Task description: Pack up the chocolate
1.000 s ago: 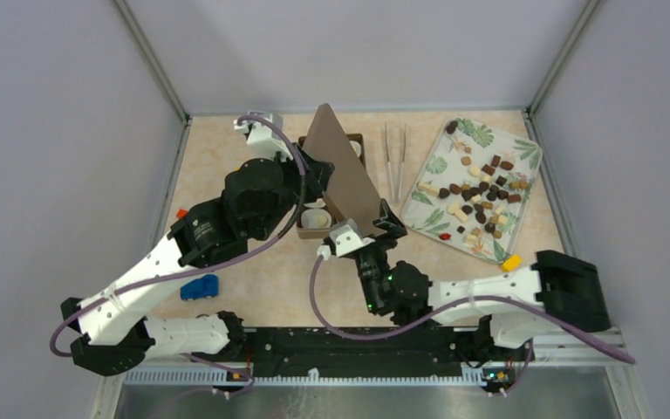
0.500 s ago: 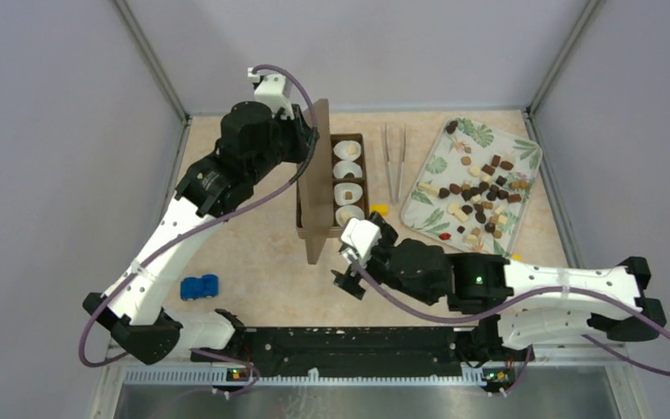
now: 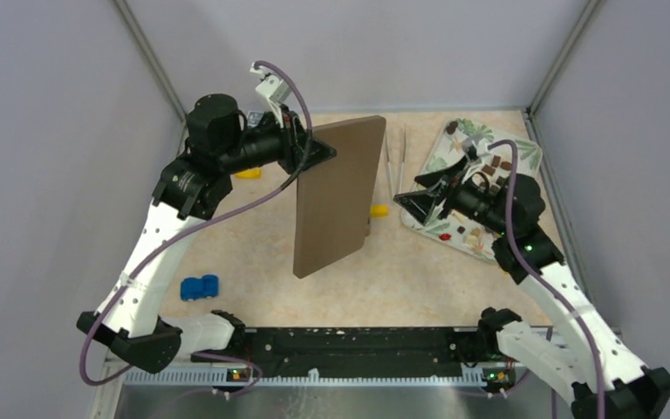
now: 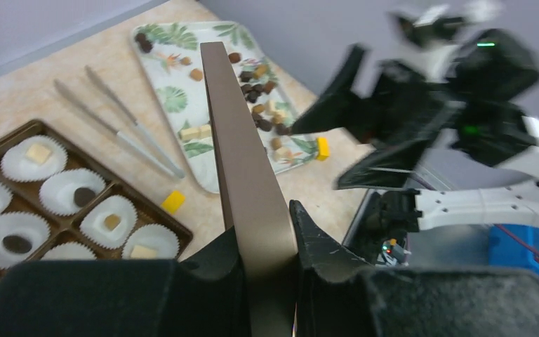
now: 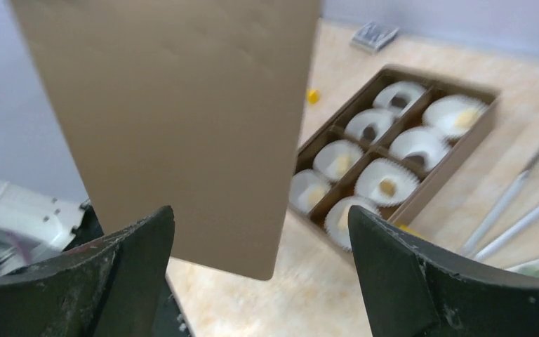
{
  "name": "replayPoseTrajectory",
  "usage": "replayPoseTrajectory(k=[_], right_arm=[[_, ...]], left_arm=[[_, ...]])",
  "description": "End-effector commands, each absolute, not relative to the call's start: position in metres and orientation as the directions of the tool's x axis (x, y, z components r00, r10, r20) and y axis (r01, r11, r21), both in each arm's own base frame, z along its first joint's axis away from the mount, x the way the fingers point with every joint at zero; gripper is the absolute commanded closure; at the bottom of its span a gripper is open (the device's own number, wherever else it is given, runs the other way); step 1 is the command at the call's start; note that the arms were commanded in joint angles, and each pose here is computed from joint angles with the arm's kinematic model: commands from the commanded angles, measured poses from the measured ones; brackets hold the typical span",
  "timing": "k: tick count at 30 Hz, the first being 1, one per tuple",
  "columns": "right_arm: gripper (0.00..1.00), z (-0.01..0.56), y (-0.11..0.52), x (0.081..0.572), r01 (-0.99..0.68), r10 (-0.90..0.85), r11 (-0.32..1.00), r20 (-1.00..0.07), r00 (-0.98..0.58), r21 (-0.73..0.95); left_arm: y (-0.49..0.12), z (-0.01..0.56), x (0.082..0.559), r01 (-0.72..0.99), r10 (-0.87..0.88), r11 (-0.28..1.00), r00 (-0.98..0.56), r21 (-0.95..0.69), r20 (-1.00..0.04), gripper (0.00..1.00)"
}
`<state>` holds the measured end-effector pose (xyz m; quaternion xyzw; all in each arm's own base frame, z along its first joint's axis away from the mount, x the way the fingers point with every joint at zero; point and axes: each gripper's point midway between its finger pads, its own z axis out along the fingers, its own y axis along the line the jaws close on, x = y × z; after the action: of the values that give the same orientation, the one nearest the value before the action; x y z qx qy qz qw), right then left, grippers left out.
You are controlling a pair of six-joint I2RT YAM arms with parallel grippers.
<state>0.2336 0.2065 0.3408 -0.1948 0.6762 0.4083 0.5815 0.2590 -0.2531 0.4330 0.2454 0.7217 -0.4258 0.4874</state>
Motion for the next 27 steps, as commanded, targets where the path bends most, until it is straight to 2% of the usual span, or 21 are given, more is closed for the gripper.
replayPoseTrajectory(k=[1, 8, 14, 20, 22, 27], right_arm=[[0.09, 0.342, 0.232, 0.2, -0.888, 0.257, 0.245, -0.909, -0.329, 0.39], [0.1, 0.328, 0.238, 0.176, -0.936, 0.241, 0.088, -0.919, -0.312, 0.341], [0.09, 0.319, 0.238, 0.173, -0.945, 0.252, 0.064, -0.922, -0.294, 0.319], [0.11, 0.321, 0.243, 0.144, -0.945, 0.242, -0.123, -0.914, -0.325, 0.303], [0.17, 0.32, 0.246, 0.139, -0.933, 0.231, -0.167, -0.908, -0.35, 0.318], [0.43, 0.324, 0.25, 0.133, -0.908, 0.25, -0.241, -0.882, -0.4, 0.343]], left_arm=[[-0.254, 0.488, 0.217, 0.889, -0.137, 0.333, -0.286, -0.316, -0.948, 1.0], [-0.258, 0.493, 0.204, 0.906, -0.156, 0.232, -0.325, -0.354, -0.933, 1.0], [-0.26, 0.503, 0.188, 0.929, -0.162, 0.105, -0.336, -0.354, -0.928, 1.0], [-0.262, 0.5, 0.192, 0.925, -0.165, 0.084, -0.354, -0.371, -0.92, 1.0], [-0.263, 0.496, 0.195, 0.92, -0.166, 0.084, -0.366, -0.383, -0.916, 1.0], [-0.264, 0.493, 0.201, 0.916, -0.172, 0.087, -0.374, -0.392, -0.911, 1.0]])
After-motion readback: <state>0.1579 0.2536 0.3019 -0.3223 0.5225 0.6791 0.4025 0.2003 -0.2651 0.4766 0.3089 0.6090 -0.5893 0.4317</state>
